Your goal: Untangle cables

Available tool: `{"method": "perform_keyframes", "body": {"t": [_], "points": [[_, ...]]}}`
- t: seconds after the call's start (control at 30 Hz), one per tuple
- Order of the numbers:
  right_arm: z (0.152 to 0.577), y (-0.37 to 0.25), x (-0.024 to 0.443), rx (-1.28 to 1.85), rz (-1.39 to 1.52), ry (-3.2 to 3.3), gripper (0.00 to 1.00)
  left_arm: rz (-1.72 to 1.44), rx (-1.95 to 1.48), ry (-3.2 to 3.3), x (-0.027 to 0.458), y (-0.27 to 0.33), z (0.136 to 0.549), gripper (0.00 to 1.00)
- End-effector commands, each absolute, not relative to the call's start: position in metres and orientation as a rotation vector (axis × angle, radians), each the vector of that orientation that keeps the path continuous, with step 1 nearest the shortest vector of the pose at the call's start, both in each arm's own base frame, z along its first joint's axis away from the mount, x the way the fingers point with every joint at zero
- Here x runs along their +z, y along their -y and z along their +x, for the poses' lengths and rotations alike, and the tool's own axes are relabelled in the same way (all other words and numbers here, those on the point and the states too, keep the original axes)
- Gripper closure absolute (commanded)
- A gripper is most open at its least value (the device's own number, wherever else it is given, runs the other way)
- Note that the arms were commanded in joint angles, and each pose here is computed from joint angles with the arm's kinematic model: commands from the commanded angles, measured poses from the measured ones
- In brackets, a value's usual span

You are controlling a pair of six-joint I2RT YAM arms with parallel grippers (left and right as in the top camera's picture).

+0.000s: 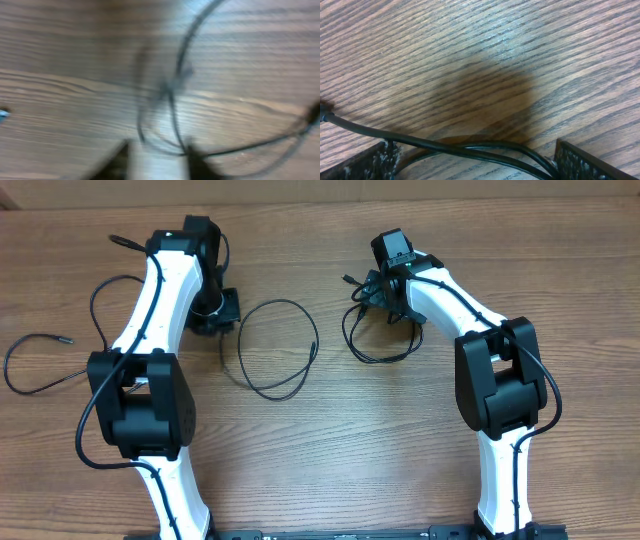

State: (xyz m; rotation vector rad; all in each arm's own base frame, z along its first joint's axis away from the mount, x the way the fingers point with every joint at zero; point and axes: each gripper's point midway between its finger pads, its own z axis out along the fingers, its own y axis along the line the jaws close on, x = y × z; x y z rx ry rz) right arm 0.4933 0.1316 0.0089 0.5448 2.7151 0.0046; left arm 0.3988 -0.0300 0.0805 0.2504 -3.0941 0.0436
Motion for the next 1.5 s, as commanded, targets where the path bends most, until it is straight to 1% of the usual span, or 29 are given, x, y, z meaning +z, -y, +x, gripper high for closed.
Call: {"method": "perform_keyframes", "body": {"t": [0.0,0.07,0.1,0.2,0.23,0.27,0.3,0.37,0.4,0.5,0.63,0.7,0.77,0.8,0.83,0.9,1.0,1.1,1.13,1.23,1.27,1.3,1.4,1.47], "points": [[0.489,-0.130,-0.003,-0.013,0.551,-2.736,0.00,0.127,0.195,3.030,0.078,0.053,0.386,0.40],[0.489,-0.130,-0.003,-0.014,0.551,-2.736,0.00,0.096,0.242,2.992,0.079,0.059,0.377,0.33],[0.489,-0.130,-0.003,-0.013,0.551,-2.736,0.00,0.095,0.261,2.975,0.080,0.062,0.373,0.33],[0.489,-0.130,-0.003,-0.013,0.552,-2.736,0.00,0.108,0.309,2.911,0.084,0.076,0.360,0.38],[0.489,-0.130,-0.003,-0.014,0.551,-2.736,0.00,0.144,0.294,2.902,0.083,0.078,0.358,0.43],[0.489,-0.130,-0.003,-0.013,0.551,-2.736,0.00,0.215,0.273,2.890,0.082,0.082,0.356,0.54],[0.489,-0.130,-0.003,-0.013,0.551,-2.736,0.00,0.297,0.255,2.874,0.080,0.086,0.354,0.72],[0.489,-0.130,-0.003,-0.013,0.551,-2.736,0.00,0.436,0.218,2.835,0.072,0.093,0.348,0.80],[0.489,-0.130,-0.003,-0.013,0.552,-2.736,0.00,0.487,0.197,2.828,0.068,0.094,0.347,0.82],[0.489,-0.130,-0.003,-0.013,0.551,-2.736,0.00,0.677,0.052,2.794,0.051,0.088,0.340,0.80],[0.489,-0.130,-0.003,-0.013,0.551,-2.736,0.00,1.065,-0.208,2.652,0.033,0.062,0.319,0.77],[0.489,-0.130,-0.003,-0.013,0.551,-2.736,0.00,1.188,-0.289,2.601,0.028,0.050,0.314,0.74],[0.489,-0.130,-0.003,-0.013,0.551,-2.736,0.00,1.274,-0.324,2.563,0.024,0.044,0.311,0.72],[0.489,-0.130,-0.003,-0.013,0.551,-2.736,0.00,1.333,-0.329,2.543,0.018,0.042,0.310,0.66],[0.489,-0.130,-0.003,-0.013,0.551,-2.736,0.00,1.357,-0.321,2.536,0.013,0.043,0.310,0.63],[0.489,-0.130,-0.003,-0.013,0.551,-2.736,0.00,1.367,-0.266,2.533,0.003,0.051,0.310,0.63],[0.489,-0.130,-0.003,-0.013,0.551,-2.736,0.00,1.374,-0.197,2.556,-0.009,0.059,0.315,0.64],[0.489,-0.130,-0.003,-0.013,0.552,-2.736,0.00,1.375,-0.182,2.554,-0.010,0.061,0.315,0.64],[0.489,-0.130,-0.003,-0.013,0.551,-2.736,0.00,1.363,-0.181,2.559,-0.010,0.061,0.315,0.66],[0.489,-0.130,-0.003,-0.013,0.551,-2.736,0.00,1.300,-0.136,2.568,-0.006,0.064,0.315,0.76],[0.489,-0.130,-0.003,-0.013,0.551,-2.736,0.00,1.326,-0.133,2.542,-0.001,0.062,0.315,0.81],[0.489,-0.130,-0.003,-0.014,0.551,-2.736,0.00,1.341,-0.121,2.531,0.003,0.062,0.316,0.83],[0.489,-0.130,-0.003,-0.013,0.551,-2.736,0.00,1.366,-0.074,2.542,0.015,0.058,0.326,0.82],[0.489,-0.130,-0.003,-0.013,0.551,-2.736,0.00,1.375,-0.063,2.550,0.018,0.057,0.328,0.79]]}}
